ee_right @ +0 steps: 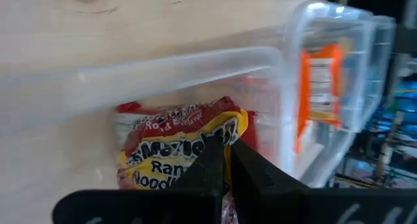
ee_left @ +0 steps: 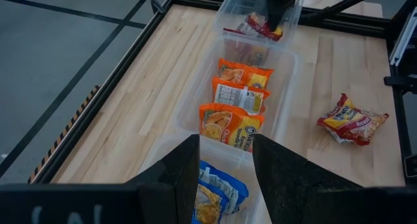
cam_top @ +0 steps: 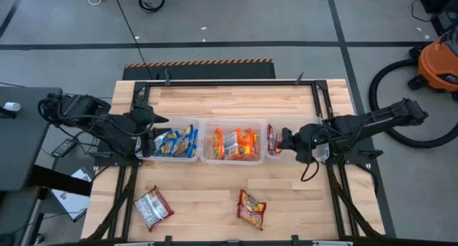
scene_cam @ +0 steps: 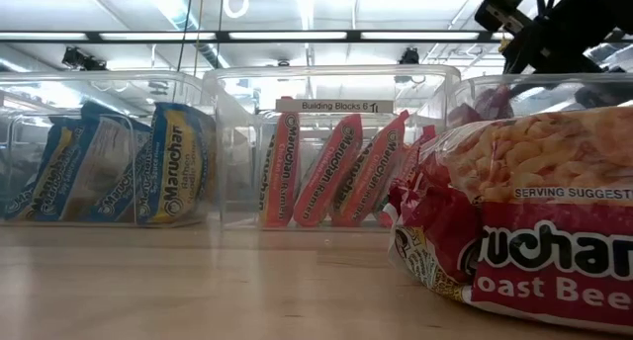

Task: Sort Maruchan noodles
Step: Put the red noodle pack into the right transparent bin

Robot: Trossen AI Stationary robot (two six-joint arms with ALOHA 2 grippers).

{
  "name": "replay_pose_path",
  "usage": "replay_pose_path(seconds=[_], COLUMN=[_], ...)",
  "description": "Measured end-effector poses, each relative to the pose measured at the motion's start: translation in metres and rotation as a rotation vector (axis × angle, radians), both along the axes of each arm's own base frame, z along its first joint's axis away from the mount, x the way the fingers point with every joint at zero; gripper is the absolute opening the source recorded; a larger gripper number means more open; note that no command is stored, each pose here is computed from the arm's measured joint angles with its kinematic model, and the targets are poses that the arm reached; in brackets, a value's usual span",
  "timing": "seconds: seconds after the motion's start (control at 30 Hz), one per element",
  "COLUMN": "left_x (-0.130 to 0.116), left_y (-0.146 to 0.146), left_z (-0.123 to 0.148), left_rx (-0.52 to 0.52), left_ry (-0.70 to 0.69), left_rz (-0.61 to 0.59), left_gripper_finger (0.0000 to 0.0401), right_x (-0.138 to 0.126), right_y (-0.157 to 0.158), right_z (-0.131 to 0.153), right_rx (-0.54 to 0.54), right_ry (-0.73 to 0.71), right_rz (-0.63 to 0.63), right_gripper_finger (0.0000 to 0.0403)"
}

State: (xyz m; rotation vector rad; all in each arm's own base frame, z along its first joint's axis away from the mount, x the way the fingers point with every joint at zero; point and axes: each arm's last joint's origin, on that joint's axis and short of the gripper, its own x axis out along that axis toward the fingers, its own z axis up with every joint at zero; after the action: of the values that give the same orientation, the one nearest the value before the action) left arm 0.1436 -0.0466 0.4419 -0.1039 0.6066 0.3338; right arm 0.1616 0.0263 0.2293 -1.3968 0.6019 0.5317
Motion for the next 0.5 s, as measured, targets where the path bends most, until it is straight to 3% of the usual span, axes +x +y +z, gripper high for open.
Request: replay_pose_path(seconds=[0.23, 0.5], left_x=[0.000, 0.000], left_y=[0.000, 0.000], left_z=[0.000, 0.000], left_rx=[0.000, 0.000], left_ry=[0.000, 0.000], left_rz=[0.000, 0.000], left_gripper_finger=[0.0148, 0.0148], right_x=[-0.005, -0.020], right_y=[0.001, -0.004], right_z=[0.015, 0.004], right_rx=[0.086, 0.132], right_ry=[-0.112, 0.027], right_rz=[-0.022, -0.052], right_gripper_finger=[0.0014, 0.0014])
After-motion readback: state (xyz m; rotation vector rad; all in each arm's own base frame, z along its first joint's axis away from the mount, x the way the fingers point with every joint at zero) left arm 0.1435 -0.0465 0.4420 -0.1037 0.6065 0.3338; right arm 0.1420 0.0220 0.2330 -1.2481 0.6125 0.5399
